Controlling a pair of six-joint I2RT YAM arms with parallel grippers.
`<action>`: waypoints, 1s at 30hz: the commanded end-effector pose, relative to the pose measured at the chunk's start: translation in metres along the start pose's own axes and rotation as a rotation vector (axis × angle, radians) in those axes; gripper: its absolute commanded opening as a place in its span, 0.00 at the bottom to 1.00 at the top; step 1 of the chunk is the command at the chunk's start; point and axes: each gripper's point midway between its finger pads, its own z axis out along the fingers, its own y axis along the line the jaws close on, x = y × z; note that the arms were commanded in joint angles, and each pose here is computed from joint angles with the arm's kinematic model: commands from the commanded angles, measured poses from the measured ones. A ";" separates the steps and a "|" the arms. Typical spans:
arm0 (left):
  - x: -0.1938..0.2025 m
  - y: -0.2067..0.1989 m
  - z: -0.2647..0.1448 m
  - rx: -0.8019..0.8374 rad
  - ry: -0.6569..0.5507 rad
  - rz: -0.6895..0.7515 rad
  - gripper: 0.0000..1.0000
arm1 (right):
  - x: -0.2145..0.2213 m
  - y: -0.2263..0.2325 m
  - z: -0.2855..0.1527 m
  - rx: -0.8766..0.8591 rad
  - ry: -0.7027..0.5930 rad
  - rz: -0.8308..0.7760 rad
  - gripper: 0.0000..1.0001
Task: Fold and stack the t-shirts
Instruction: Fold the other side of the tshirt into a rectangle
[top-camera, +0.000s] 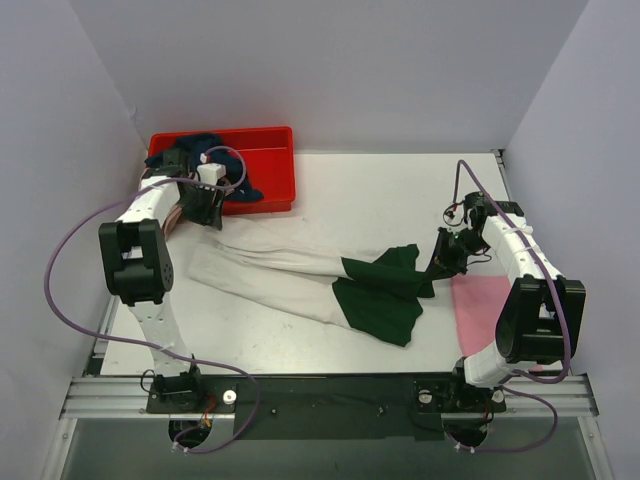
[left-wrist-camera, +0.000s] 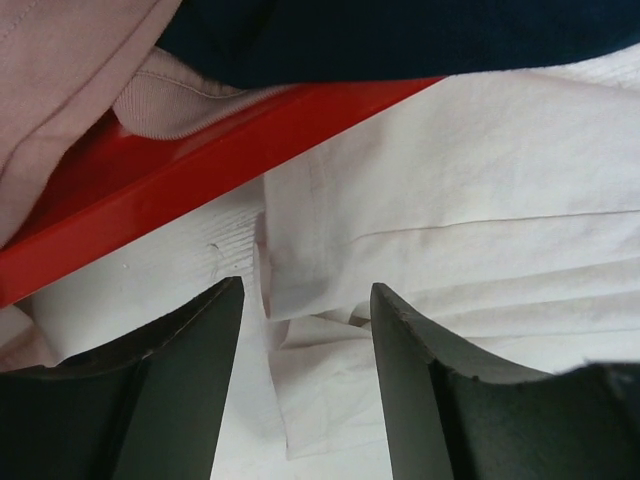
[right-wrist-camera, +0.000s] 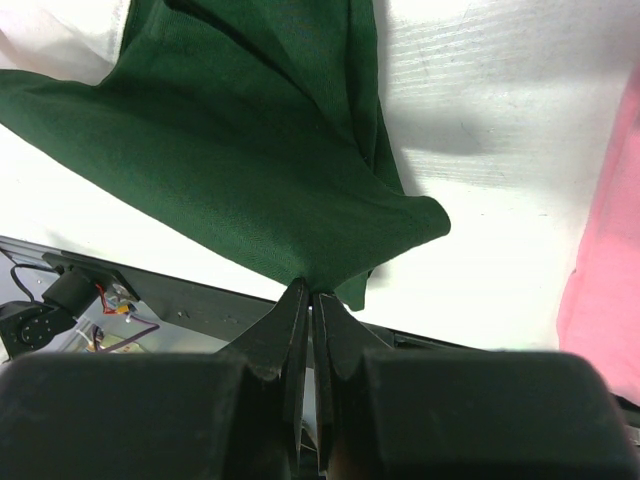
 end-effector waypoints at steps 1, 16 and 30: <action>-0.004 0.011 0.005 -0.013 0.008 -0.020 0.65 | 0.008 -0.003 -0.004 0.004 0.020 0.003 0.00; -0.009 -0.003 -0.004 0.070 -0.012 0.005 0.00 | 0.008 -0.004 -0.006 0.012 0.011 0.003 0.00; -0.085 -0.006 -0.063 0.087 -0.290 0.004 0.00 | -0.026 0.008 -0.028 0.011 -0.068 -0.042 0.00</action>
